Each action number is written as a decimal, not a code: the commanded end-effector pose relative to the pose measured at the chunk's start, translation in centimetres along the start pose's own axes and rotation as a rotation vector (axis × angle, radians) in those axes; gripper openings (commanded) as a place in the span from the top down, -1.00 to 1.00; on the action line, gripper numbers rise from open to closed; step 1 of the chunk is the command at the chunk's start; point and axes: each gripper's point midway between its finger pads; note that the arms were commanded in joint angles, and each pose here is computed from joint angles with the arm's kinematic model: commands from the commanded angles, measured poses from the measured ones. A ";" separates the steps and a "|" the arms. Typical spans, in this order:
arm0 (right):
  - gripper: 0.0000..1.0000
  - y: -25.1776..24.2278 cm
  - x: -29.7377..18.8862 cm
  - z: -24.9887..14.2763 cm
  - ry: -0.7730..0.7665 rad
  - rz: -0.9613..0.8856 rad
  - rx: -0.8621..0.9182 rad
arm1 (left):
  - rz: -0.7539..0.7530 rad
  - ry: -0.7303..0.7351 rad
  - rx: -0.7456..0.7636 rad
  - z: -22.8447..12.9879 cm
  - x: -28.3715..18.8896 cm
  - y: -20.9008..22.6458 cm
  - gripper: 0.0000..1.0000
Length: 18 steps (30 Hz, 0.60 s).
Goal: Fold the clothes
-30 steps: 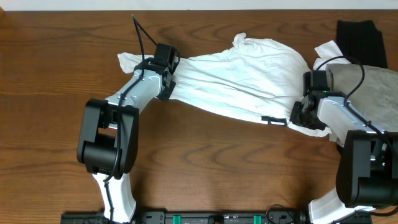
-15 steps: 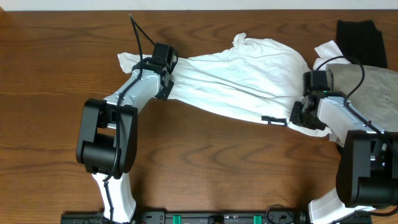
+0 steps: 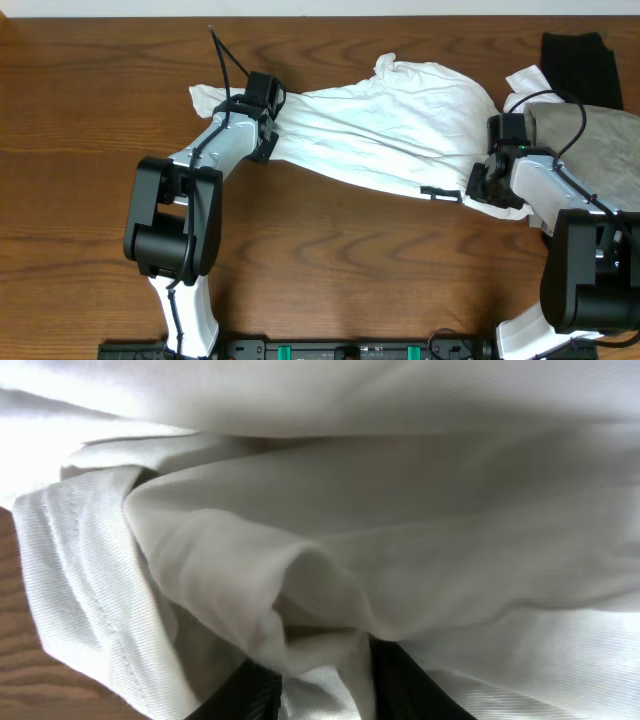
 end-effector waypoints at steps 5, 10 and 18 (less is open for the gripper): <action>0.67 -3.4 3.5 -4.5 0.152 -0.119 -0.016 | 0.011 0.073 -0.001 -1.8 1.4 -0.4 0.88; 0.67 -3.4 3.5 -4.5 0.152 -0.119 -0.016 | 0.020 0.052 -0.036 -1.4 0.5 0.1 0.88; 0.77 -2.6 2.1 -4.6 0.210 -0.084 -0.016 | 0.055 -0.027 -0.116 -1.0 -4.9 2.3 0.88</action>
Point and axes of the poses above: each gripper's point midway between its finger pads, its own x axis out along the fingers, its own y axis along the line the jaws close on, z = x × y, and after that the axes turned 14 degrees about x, right-handed
